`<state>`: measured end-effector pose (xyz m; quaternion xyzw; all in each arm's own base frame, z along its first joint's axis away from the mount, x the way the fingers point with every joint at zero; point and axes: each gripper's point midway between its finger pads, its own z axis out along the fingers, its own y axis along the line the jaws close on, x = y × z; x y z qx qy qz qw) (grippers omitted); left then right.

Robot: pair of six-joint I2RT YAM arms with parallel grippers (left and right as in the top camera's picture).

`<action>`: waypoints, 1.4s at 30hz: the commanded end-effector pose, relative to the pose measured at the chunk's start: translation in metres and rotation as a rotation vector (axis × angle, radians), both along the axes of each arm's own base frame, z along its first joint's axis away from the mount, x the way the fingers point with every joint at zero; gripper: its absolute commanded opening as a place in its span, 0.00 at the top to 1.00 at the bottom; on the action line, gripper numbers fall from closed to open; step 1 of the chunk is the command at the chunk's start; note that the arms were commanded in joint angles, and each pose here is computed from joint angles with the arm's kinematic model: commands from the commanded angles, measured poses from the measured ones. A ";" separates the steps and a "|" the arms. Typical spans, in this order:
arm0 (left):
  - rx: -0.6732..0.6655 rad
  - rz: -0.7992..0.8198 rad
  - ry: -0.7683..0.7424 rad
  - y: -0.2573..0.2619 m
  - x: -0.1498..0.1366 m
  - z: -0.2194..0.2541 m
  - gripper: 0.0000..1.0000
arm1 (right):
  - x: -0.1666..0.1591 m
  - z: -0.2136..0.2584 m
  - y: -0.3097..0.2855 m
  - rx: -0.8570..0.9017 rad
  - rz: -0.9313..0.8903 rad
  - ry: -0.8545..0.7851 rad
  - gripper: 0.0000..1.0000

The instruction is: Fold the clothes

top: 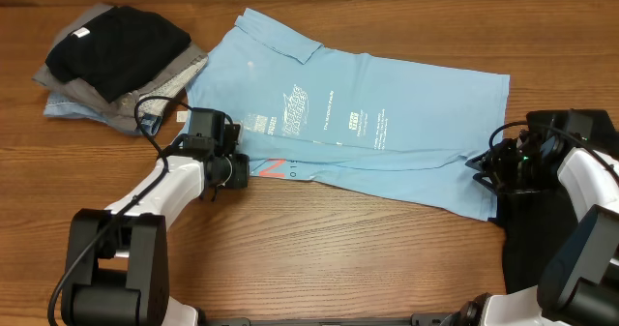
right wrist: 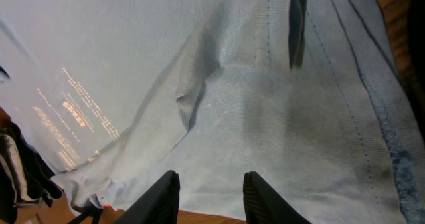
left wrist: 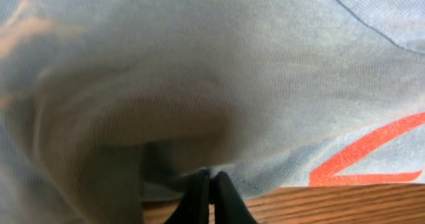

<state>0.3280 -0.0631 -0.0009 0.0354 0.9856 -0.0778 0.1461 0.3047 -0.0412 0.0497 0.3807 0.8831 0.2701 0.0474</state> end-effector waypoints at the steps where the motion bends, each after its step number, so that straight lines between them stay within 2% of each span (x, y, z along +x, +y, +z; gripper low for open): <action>1: -0.003 0.016 0.062 -0.001 -0.010 -0.016 0.96 | 0.007 0.008 0.001 0.003 0.011 -0.032 0.65; 9: -0.012 0.021 0.084 -0.003 -0.003 0.022 0.96 | 0.006 0.008 0.001 0.004 0.011 -0.028 0.65; 17: 0.054 0.006 -0.039 0.005 0.037 0.086 0.96 | 0.006 0.008 0.001 0.003 0.012 -0.030 0.65; 22: 0.040 0.003 -0.158 0.001 0.067 0.100 0.96 | 0.009 0.008 0.000 -0.003 0.011 -0.044 0.64; 27: 0.048 -0.004 -0.107 0.002 0.056 0.094 0.96 | 0.009 0.008 0.000 -0.002 0.012 -0.041 0.65; 37: 0.085 -0.045 0.080 0.008 0.011 0.079 0.95 | 0.008 0.008 -0.001 -0.005 0.011 -0.035 0.64; 39: 0.106 -0.049 0.107 0.013 0.004 0.078 0.89 | 0.000 0.003 -0.004 -0.032 -0.002 0.014 0.63; 42: 0.162 -0.036 0.123 0.023 0.001 0.076 0.83 | -0.029 -0.012 -0.026 -0.158 -0.100 0.201 0.56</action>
